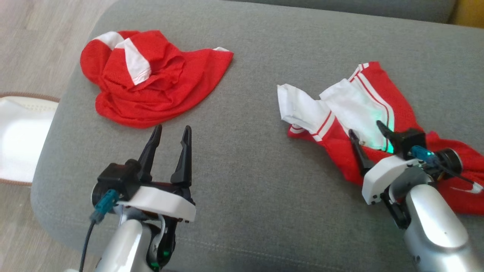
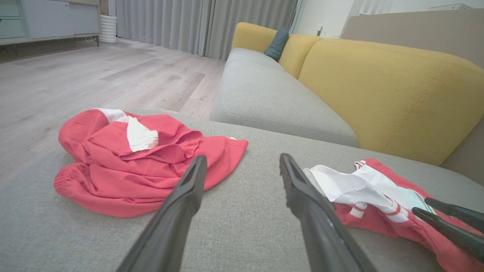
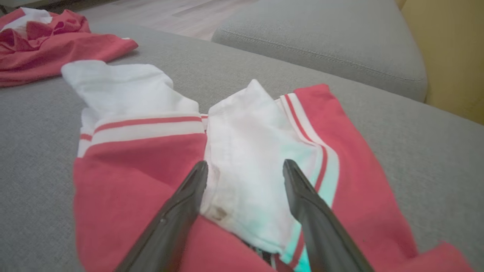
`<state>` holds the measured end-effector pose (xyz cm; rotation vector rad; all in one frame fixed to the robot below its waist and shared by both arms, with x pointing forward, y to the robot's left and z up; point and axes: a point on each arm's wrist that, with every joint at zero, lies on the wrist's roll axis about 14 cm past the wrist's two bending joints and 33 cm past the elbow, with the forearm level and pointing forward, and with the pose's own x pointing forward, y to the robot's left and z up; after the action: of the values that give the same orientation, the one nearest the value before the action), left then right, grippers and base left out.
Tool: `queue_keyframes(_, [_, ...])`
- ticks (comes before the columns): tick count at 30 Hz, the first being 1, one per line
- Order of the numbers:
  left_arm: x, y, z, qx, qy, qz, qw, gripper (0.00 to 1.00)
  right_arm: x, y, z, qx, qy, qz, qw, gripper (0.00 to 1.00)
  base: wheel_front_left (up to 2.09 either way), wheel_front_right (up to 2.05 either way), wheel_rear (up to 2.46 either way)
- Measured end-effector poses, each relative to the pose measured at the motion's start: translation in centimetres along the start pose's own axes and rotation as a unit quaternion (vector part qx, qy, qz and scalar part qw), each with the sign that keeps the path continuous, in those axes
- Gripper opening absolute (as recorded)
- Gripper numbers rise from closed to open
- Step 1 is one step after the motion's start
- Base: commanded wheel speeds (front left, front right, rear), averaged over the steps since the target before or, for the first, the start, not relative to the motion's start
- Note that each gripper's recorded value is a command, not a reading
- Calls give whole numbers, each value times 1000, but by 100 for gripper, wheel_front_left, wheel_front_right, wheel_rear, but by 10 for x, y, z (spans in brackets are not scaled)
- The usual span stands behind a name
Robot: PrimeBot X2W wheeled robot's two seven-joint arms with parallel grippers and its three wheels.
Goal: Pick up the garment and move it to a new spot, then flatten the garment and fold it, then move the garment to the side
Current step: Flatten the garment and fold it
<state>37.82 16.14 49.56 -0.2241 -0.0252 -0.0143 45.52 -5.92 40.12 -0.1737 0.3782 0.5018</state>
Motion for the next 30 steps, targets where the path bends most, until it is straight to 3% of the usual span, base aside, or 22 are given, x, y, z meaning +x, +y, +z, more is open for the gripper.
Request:
queue_keyframes(9, [-1,-3,-8,-11,12,3,1000,100,6,4,-11,-6,28,20,999,100,0,0,0])
queue_keyframes(10, [0,-3,-9,-11,13,3,1000,100,5,4,-15,-6,36,21,999,92,0,0,0])
queue_keyframes(12, [0,-3,-10,-11,16,3,1000,100,5,0,-23,-7,52,18,998,16,0,0,0])
queue_keyframes(13, [0,-3,-11,-11,17,3,1000,100,4,-1,-26,-7,57,18,998,0,0,0,0])
queue_keyframes(17, [3,-4,-13,-12,19,1,1000,100,7,-4,-27,-9,62,17,998,0,0,0,0])
queue_keyframes(22, [6,-7,-10,-14,15,-1,1000,100,10,-20,4,-4,19,-1,1000,0,0,0,0])
queue_keyframes(27, [7,-13,-15,-16,22,-11,1000,100,7,-79,45,-48,-12,-54,997,0,0,0,0])
queue_keyframes(30, [7,-17,-20,-18,30,-16,999,100,9,-121,90,-83,-46,-91,991,0,0,0,0])
